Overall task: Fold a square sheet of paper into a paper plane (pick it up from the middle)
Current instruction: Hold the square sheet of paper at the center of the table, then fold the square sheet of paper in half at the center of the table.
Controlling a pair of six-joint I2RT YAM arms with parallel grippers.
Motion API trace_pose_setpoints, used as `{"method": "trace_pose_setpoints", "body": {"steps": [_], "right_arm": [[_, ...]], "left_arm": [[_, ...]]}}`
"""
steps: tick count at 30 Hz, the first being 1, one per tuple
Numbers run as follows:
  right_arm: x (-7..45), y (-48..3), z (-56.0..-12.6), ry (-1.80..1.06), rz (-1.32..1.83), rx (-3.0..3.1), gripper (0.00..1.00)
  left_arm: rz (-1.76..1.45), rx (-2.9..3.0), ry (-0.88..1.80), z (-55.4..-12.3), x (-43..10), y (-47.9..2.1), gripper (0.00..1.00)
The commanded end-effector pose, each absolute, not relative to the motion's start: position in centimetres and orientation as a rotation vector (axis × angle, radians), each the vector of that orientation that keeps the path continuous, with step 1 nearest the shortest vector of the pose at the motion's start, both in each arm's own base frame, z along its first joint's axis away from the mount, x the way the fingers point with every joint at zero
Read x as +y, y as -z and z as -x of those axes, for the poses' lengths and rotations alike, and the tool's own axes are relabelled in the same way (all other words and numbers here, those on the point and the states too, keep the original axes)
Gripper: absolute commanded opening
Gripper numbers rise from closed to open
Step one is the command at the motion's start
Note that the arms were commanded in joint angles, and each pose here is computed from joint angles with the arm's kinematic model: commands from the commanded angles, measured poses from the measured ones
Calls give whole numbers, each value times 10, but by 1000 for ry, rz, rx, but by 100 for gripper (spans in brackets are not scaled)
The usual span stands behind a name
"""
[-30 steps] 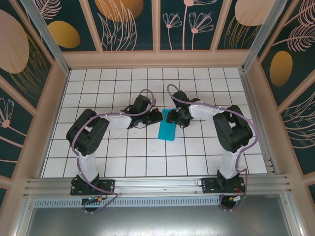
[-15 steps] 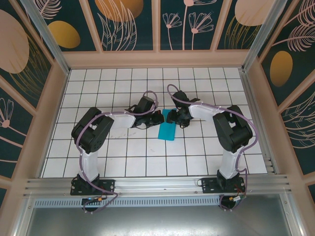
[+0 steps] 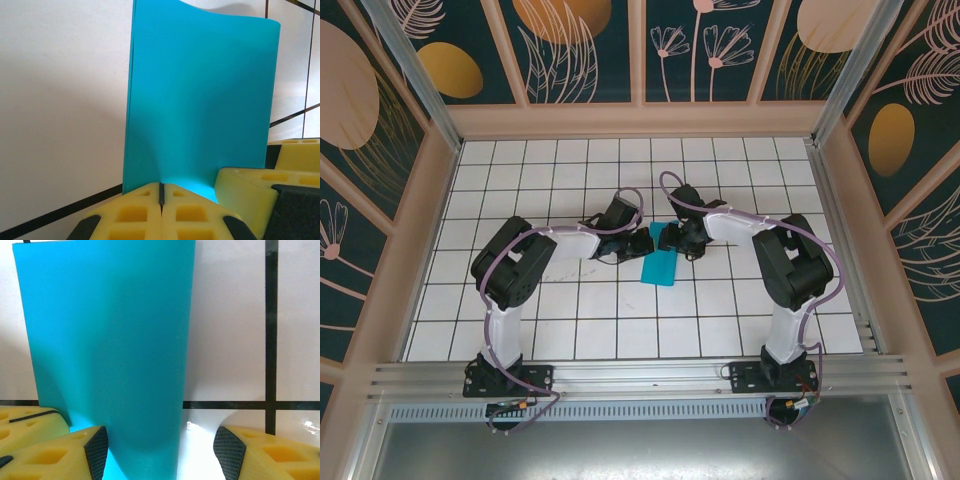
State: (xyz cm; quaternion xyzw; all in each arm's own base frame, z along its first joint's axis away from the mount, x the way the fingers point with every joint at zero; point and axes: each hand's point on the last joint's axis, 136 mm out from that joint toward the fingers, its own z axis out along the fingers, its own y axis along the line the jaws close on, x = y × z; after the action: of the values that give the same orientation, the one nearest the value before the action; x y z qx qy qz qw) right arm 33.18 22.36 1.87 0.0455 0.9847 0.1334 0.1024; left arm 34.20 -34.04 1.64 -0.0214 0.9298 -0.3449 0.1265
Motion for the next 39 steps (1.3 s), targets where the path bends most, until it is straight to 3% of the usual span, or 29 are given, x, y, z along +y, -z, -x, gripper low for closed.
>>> {"method": "trace_pose_setpoints", "body": {"steps": [1, 9, 14, 18, 22, 25, 39], "right_arm": [[202, 15, -318, -241, -159, 2989, 66], [216, -53, -356, -395, -197, 2795, 71], [215, -104, -359, -646, -266, 2624, 71], [237, -121, -339, -1017, -225, 2529, 43], [247, -110, -324, -1155, -233, 2539, 13], [251, -100, -320, -1202, -239, 2551, 2], [247, -52, -313, -1192, -268, 2648, 0]], "left_arm": [[58, 2762, 942, -337, -336, 0, 0], [66, 2788, 896, -331, -329, 10, 0], [64, 2790, 893, -331, -329, 12, 0], [65, 2795, 893, -330, -328, 14, 0], [66, 2801, 890, -330, -328, 16, 0], [65, 2804, 893, -329, -329, 17, 0], [64, 2815, 885, -329, -329, 22, 0]]}}
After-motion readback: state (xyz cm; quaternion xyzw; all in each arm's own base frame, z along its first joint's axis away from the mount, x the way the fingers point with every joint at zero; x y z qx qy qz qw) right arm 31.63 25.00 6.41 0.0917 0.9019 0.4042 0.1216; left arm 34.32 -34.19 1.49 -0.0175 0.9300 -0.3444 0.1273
